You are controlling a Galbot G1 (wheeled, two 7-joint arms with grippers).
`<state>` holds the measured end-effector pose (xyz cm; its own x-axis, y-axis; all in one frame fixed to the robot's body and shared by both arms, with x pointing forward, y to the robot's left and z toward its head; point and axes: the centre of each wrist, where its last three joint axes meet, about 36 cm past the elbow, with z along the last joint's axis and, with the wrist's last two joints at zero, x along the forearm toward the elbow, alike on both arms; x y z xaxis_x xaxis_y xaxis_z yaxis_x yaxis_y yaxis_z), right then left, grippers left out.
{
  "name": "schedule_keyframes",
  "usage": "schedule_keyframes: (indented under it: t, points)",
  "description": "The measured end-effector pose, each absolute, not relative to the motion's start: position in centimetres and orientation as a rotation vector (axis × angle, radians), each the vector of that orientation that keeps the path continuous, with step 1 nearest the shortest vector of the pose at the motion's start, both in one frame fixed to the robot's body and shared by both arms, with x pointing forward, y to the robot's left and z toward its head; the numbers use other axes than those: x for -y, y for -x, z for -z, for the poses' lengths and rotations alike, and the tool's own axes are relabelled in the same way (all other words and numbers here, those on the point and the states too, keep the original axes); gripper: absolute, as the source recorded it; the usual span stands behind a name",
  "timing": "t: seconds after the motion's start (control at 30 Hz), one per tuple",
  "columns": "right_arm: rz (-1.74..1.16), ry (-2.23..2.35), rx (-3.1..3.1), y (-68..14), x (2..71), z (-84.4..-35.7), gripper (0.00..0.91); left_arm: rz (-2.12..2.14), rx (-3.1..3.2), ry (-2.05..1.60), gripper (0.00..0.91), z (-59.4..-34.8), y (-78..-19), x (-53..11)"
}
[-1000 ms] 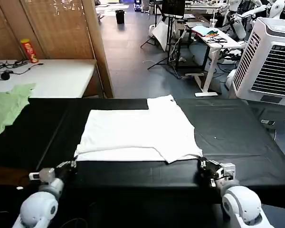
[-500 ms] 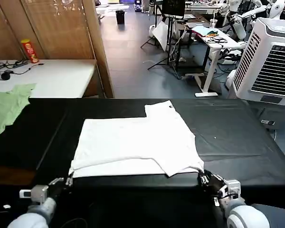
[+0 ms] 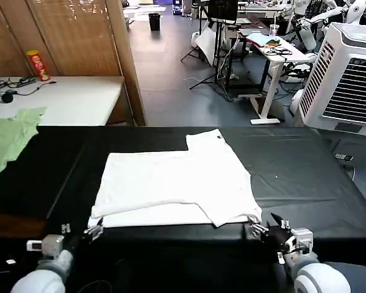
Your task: Fold and organize the clothes.
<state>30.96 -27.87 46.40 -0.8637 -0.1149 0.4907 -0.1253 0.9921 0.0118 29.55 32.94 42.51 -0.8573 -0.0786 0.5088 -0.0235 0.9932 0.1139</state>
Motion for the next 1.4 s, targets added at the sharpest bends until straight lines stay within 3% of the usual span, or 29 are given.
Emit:
schedule_keyframes:
  t: [0.8,1.4]
  points:
    - [-0.038,-0.192,2.735,-38.5,29.9,-46.9,0.878,0.01,2.647,-0.147,0.878,-41.7,-35.8,-34.0]
    - [-0.013,-0.213,2.758,-55.5,29.7,-44.9,0.878,-0.193,2.684,-0.175,0.878,-43.9,-45.7,-35.2]
